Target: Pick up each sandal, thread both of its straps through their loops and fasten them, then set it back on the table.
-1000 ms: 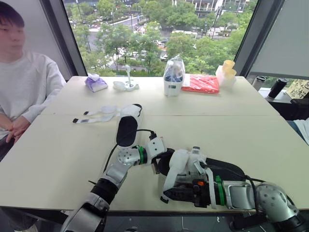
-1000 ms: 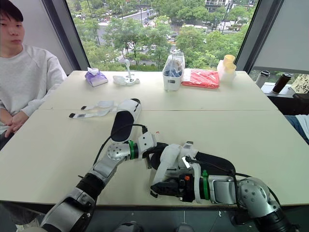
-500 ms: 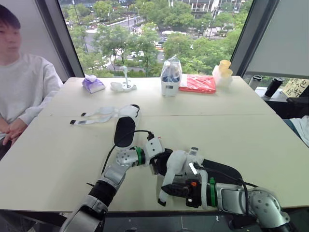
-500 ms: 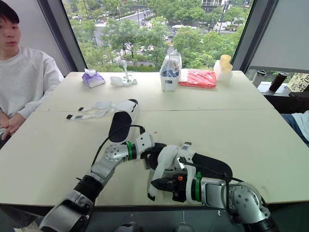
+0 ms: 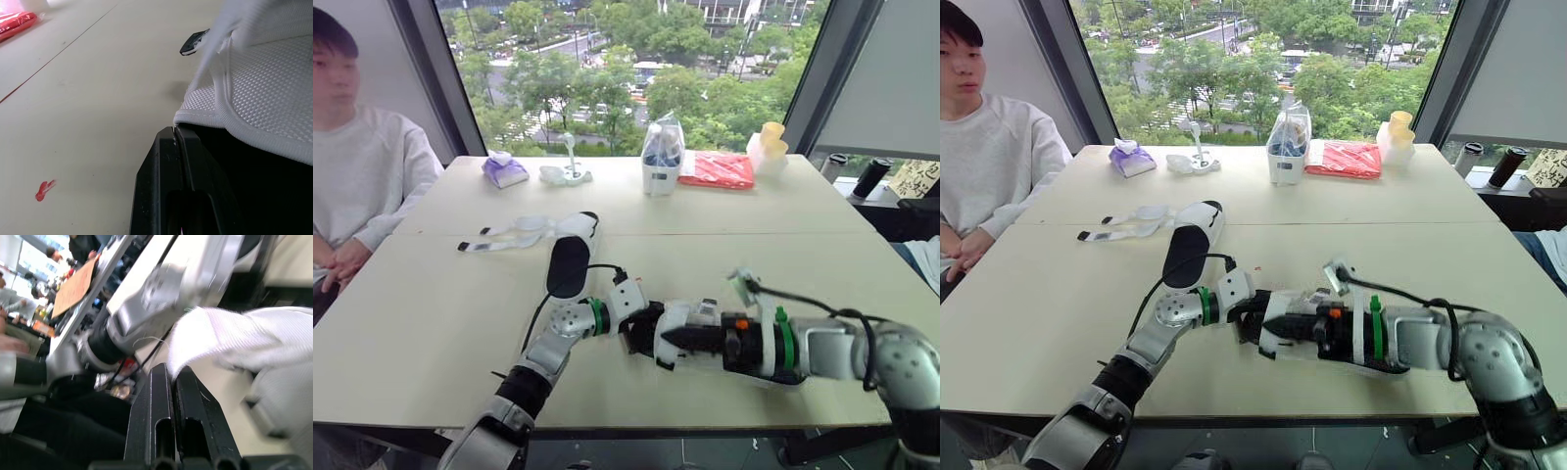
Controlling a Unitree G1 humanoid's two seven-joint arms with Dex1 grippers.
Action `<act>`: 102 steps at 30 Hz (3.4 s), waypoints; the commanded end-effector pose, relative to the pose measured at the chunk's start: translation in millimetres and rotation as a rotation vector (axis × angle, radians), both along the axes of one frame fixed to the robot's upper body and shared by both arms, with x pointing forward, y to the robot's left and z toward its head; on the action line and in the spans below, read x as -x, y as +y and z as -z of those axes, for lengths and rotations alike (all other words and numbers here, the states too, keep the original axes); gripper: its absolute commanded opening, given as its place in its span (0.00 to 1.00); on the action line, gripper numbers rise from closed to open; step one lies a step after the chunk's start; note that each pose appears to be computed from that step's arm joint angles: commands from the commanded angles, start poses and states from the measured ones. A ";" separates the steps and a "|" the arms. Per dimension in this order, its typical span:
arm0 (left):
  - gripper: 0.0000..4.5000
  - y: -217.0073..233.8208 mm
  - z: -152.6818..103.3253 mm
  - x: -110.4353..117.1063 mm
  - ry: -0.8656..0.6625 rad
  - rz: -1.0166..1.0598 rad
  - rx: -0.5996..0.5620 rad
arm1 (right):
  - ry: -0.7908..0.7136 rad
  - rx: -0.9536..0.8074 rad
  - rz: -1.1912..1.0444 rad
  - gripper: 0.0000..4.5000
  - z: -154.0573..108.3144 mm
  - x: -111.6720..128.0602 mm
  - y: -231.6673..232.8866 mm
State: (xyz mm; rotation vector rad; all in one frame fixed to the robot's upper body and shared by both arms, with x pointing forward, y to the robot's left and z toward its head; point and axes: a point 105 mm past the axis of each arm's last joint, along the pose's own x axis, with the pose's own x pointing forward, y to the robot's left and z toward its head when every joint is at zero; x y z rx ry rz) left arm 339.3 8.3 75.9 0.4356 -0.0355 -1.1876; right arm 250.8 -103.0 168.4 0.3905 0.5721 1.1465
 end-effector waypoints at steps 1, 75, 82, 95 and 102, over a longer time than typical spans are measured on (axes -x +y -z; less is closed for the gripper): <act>0.00 5.8 39.7 8.5 0.112 -0.008 -0.103 | -0.006 0.022 0.003 0.02 -1.3 -16.5 -5.6; 0.00 14.4 50.4 15.2 0.159 -0.087 -0.080 | -0.123 0.297 -0.438 0.02 8.6 -32.3 -13.0; 0.00 18.2 51.7 14.4 0.162 -0.113 -0.073 | -0.204 0.296 -0.285 0.43 11.5 -41.8 -17.1; 0.00 24.3 52.9 14.0 0.173 -0.117 -0.087 | -0.145 0.093 -0.074 0.66 3.7 10.1 -4.1; 0.00 21.8 54.4 13.8 0.182 -0.105 -0.090 | -0.128 0.174 0.013 0.66 30.3 14.2 4.9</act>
